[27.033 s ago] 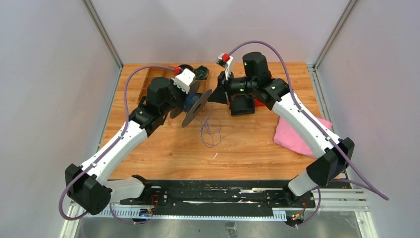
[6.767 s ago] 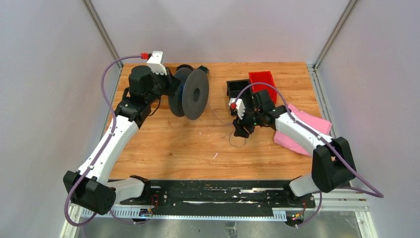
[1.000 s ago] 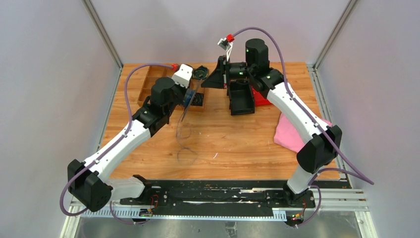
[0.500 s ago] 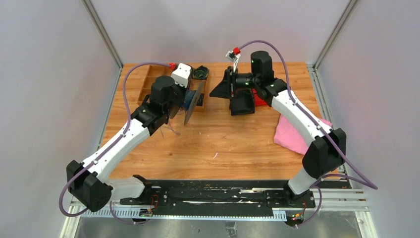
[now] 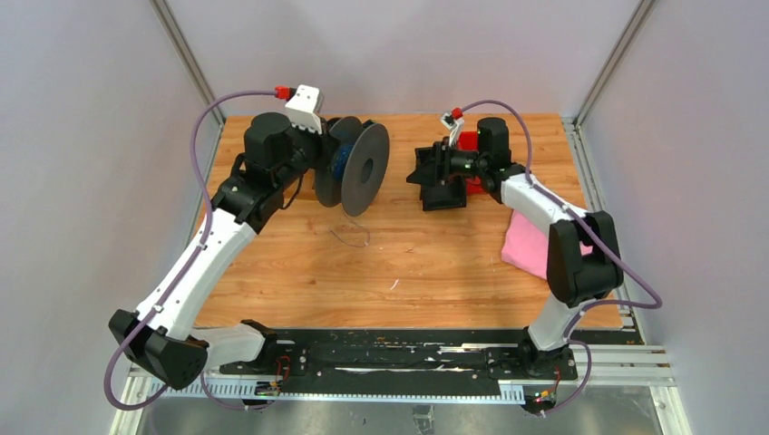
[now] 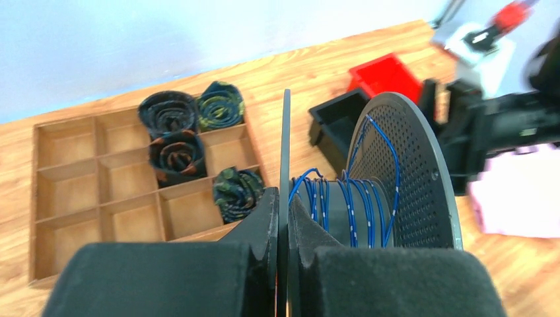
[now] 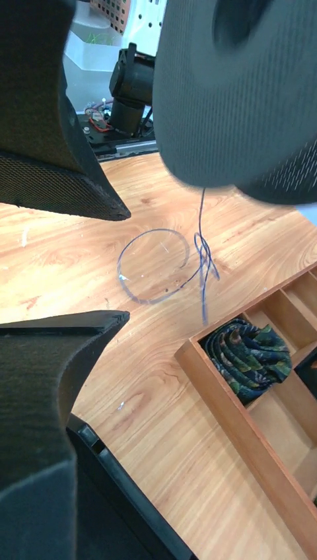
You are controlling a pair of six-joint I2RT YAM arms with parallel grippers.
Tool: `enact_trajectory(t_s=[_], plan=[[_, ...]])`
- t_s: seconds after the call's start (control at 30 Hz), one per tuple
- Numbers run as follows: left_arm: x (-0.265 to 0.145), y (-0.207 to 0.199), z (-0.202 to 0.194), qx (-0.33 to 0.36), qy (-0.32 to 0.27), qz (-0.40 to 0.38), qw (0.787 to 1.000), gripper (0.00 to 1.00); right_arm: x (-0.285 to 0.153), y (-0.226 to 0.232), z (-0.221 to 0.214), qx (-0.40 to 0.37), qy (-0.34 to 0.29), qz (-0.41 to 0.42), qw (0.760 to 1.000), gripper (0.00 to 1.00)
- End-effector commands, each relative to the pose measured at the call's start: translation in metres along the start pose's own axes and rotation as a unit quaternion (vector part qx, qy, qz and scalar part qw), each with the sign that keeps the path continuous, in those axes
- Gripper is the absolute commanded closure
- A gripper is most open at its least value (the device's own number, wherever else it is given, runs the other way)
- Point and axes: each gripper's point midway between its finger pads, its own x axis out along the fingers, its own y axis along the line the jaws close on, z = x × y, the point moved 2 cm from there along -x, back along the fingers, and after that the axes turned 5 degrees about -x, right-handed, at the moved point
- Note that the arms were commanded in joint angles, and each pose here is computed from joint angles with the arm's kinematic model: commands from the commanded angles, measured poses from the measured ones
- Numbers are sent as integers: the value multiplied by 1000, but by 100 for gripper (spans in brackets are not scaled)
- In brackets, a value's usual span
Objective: Wrap the cables
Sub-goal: Wrap the cable around the cable reel.
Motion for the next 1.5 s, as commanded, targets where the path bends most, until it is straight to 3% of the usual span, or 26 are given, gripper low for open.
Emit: enact_trajectory(t_s=[0.0, 0.23, 0.53, 0.7, 1.03, 1.17, 1.33, 1.47], plan=[[-26, -26, 54, -42, -62, -67, 995, 100, 18, -12, -14, -27, -14, 43, 999, 46], [-34, -43, 62, -72, -58, -121, 988, 100, 48, -17, -25, -27, 4, 68, 997, 41], [-28, -46, 57, -84, -50, -134, 986, 100, 64, 0, -33, 70, 5, 96, 993, 40], [-26, -46, 56, -87, -47, -137, 986, 100, 74, 8, -37, 86, 16, 83, 993, 40], [-28, -43, 56, -85, -50, -127, 987, 100, 89, 17, -51, 124, 51, 86, 987, 49], [-26, -42, 56, -85, -50, -125, 987, 100, 91, 25, -49, 126, 49, 96, 986, 57], [-26, -38, 53, -82, -51, -115, 989, 100, 89, 28, -46, 140, 49, 99, 984, 88], [-29, -31, 55, -78, -58, -101, 990, 100, 71, 4, -36, 128, 34, 51, 990, 99]])
